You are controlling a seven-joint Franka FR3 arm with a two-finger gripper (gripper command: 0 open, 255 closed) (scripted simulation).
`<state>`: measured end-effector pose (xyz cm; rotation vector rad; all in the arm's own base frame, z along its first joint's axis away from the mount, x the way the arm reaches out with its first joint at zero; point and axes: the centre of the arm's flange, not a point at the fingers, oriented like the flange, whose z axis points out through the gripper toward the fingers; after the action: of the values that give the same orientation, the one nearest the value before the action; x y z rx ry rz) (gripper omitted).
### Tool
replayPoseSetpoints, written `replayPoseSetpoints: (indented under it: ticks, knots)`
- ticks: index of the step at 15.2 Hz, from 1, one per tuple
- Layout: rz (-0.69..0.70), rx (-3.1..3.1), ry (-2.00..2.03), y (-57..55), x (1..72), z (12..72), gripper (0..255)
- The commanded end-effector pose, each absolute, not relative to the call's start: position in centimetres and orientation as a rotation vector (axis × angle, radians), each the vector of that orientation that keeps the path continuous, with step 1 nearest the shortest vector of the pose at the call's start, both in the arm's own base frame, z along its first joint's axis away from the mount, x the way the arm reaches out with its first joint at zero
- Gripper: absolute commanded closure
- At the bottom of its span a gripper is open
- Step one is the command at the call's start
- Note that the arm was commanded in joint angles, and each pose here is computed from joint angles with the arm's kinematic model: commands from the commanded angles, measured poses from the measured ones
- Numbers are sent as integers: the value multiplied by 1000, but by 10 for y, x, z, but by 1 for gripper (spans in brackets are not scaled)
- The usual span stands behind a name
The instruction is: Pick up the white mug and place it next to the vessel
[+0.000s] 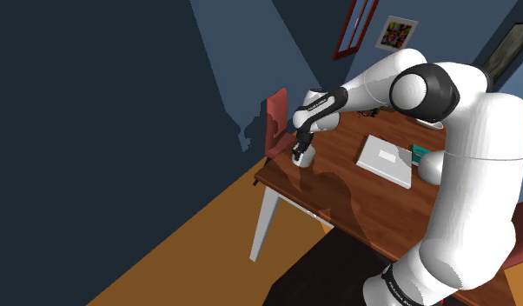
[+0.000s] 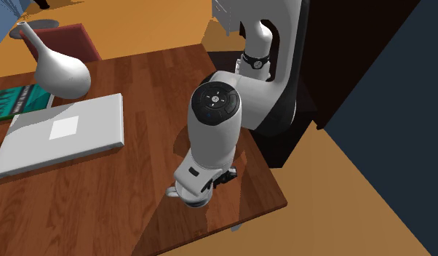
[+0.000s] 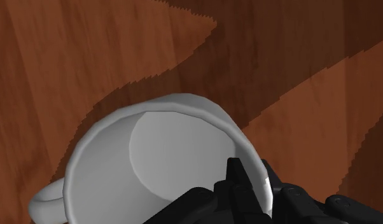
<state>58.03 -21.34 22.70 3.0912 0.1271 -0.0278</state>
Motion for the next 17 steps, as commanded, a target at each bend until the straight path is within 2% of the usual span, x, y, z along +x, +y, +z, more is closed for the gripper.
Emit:
replayPoseSetpoints:
  ticks: [1,5,17]
  knots:
    - [-28,3091,127,-213,580,227,255]
    - [-28,3091,127,-213,580,227,255]
    - [-28,3091,127,-213,580,290,255]
